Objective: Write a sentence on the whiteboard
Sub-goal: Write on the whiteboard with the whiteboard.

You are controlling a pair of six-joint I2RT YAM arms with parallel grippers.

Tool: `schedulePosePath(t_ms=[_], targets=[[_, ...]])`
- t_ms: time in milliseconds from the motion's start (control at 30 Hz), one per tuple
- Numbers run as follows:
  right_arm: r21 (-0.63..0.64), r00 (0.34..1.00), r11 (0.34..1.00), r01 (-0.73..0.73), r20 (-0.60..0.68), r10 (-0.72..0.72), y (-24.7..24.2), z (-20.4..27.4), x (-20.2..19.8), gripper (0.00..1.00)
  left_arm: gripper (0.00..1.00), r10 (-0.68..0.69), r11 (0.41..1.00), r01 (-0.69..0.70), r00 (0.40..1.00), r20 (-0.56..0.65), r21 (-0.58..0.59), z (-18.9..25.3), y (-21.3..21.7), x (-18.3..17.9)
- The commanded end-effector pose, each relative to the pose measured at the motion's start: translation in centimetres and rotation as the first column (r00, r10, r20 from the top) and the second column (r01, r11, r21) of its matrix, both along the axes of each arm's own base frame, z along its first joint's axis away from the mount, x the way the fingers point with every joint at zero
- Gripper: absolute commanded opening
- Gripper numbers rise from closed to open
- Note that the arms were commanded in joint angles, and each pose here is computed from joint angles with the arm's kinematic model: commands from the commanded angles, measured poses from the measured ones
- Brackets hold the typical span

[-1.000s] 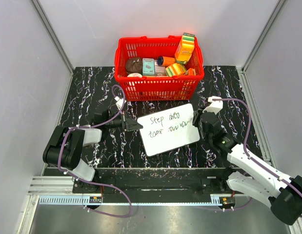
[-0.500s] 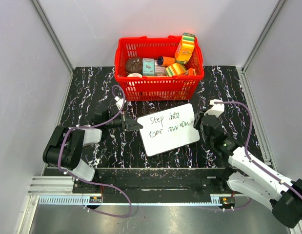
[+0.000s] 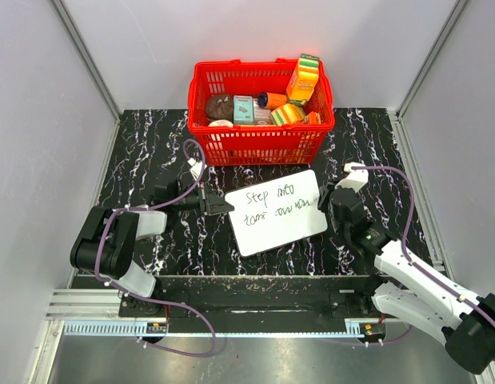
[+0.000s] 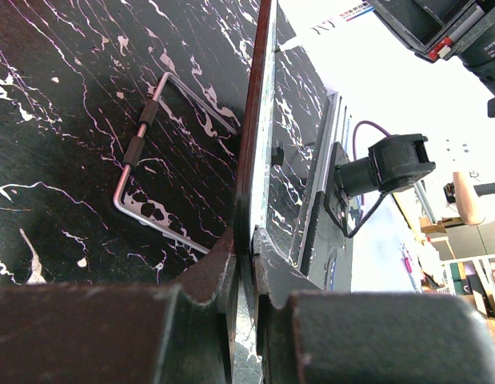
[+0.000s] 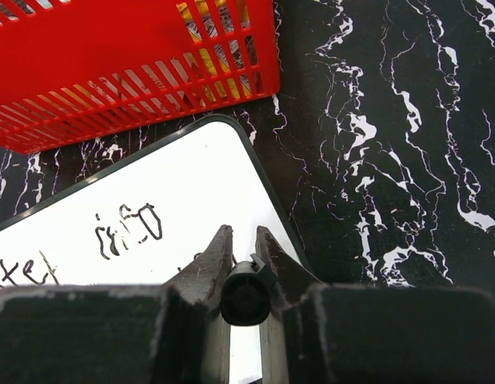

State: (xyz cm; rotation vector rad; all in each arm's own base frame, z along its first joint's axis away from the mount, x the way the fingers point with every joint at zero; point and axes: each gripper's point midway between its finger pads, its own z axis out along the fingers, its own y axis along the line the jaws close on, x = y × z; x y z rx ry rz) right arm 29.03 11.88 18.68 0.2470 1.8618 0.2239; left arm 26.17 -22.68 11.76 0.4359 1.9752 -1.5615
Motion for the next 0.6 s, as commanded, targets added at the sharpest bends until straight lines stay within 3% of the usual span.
schedulePosePath(t_ms=[0,567], targets=[[-0.02,0.999,0.999,0.04,0.032,-0.039,-0.8,1.8,0.8,0.0,0.0,-0.017,0.999,0.014,0.997,0.074,0.033,-0.7,-0.4,0.2],[-0.016,0.996,1.0,0.027,0.082,-0.025,0.0,4.0,2.2,0.0,0.0,-0.02,0.999,0.017,0.997,0.075,0.031,-0.7,-0.4,0.2]])
